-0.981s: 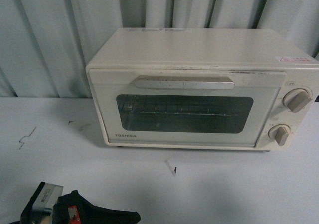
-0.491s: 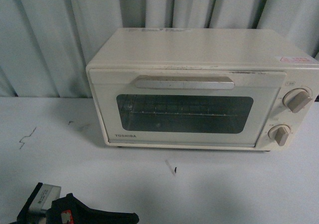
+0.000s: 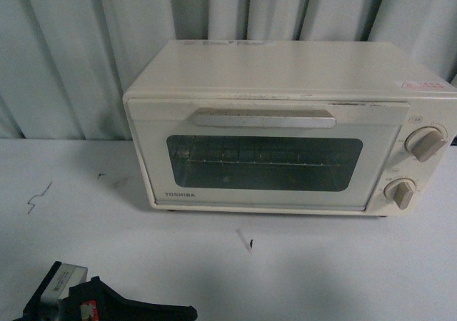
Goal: Open oven
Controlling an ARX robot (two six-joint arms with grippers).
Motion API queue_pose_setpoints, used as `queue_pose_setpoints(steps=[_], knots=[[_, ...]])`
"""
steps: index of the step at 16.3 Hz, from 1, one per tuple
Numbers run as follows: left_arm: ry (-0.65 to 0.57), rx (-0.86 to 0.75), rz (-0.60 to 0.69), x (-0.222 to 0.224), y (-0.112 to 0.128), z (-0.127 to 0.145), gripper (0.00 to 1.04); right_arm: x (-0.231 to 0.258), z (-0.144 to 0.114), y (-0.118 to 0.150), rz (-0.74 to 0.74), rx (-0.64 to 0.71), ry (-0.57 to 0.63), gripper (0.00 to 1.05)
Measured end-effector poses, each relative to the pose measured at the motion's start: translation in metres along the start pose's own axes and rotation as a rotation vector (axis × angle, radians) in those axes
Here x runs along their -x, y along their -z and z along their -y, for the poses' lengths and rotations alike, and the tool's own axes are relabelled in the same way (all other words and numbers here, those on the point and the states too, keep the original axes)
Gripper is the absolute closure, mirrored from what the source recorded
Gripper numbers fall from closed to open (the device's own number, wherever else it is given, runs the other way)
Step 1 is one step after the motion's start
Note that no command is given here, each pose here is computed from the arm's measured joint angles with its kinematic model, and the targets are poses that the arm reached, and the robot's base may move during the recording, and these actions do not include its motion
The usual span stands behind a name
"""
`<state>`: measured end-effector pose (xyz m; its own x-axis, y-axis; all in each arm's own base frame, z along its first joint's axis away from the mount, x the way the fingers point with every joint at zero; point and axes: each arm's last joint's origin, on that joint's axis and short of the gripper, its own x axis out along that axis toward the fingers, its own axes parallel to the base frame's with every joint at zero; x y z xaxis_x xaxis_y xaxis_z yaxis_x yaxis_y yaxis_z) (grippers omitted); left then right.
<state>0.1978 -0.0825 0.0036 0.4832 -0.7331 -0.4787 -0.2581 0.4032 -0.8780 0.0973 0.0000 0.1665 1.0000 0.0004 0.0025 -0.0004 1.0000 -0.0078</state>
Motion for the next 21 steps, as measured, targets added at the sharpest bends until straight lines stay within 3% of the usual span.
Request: queue_pose_setpoints(steps=[21], knots=[[0.0, 0.0, 0.0, 0.0, 0.0, 0.0, 0.07, 0.0, 0.0, -0.0001, 0.0, 0.0, 0.0, 0.07]])
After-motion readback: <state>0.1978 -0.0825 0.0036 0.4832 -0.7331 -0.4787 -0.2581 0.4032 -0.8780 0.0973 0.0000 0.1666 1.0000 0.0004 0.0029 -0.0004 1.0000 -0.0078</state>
